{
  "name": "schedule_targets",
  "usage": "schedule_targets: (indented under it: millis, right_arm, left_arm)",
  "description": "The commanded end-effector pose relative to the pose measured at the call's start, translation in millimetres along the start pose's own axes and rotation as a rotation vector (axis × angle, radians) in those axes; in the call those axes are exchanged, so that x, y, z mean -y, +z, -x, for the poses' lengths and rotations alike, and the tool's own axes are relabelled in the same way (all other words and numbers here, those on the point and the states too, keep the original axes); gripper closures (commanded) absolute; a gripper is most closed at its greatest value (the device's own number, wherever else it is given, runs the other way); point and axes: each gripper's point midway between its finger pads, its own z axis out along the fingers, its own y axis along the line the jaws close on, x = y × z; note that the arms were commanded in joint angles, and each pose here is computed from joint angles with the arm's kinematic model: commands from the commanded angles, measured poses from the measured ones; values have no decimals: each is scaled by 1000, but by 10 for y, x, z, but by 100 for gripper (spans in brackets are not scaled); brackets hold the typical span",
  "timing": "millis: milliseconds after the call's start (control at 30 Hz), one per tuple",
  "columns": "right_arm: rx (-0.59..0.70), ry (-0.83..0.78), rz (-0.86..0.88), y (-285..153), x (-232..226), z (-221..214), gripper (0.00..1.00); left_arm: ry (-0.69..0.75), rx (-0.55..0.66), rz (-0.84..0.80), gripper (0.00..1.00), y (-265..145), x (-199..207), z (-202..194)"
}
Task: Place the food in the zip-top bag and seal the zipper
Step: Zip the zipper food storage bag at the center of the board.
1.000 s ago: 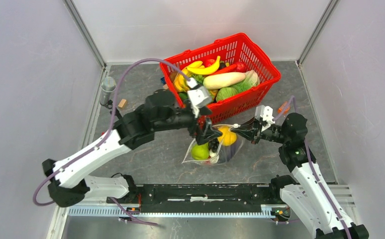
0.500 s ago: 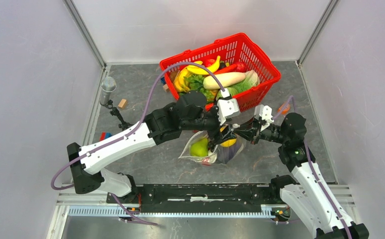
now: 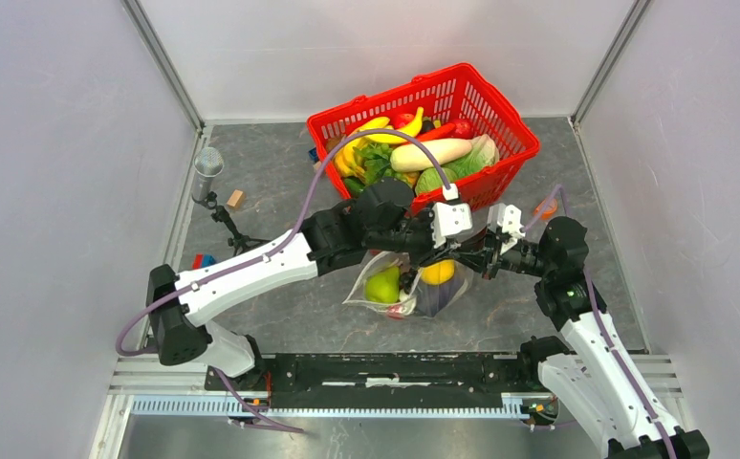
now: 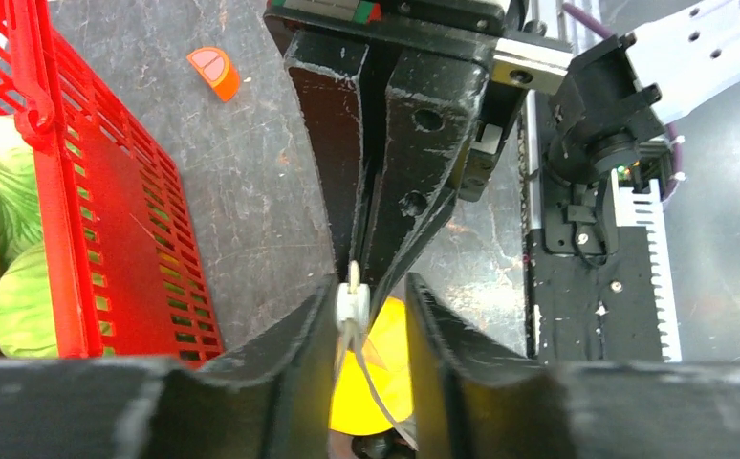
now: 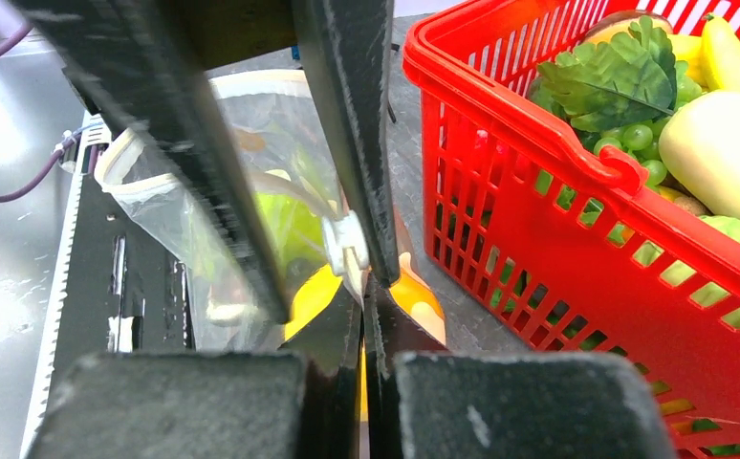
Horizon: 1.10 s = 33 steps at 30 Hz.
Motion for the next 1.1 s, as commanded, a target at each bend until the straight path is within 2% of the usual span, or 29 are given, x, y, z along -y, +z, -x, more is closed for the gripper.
schedule_targets:
  millis: [0,33,133,367,633,1067]
  right_arm:
    - [20,-50,19,0,-38,73,100]
    - [18,-49,17,0,-33,69,100]
    - [9,-47,1,-1,-4,46,100]
    - [10,-49,-25,-3,39,55,100]
    - [-8,-33,-140,-31,227,-12,100]
    - [-4,-33,-167,-44,260,-12,100]
  left_arm:
    - [58,52,-10,71,-12,-88,196]
    - [57,50,-7,76,-16,-97,192]
    - [57,44,-1,80,-53,-107,187]
    - [40,-3,17,96,-86,-119,71]
    - [7,-46,29,98,-171,-81,-96]
    - [-40,-60,92,98,-384,-136,-257]
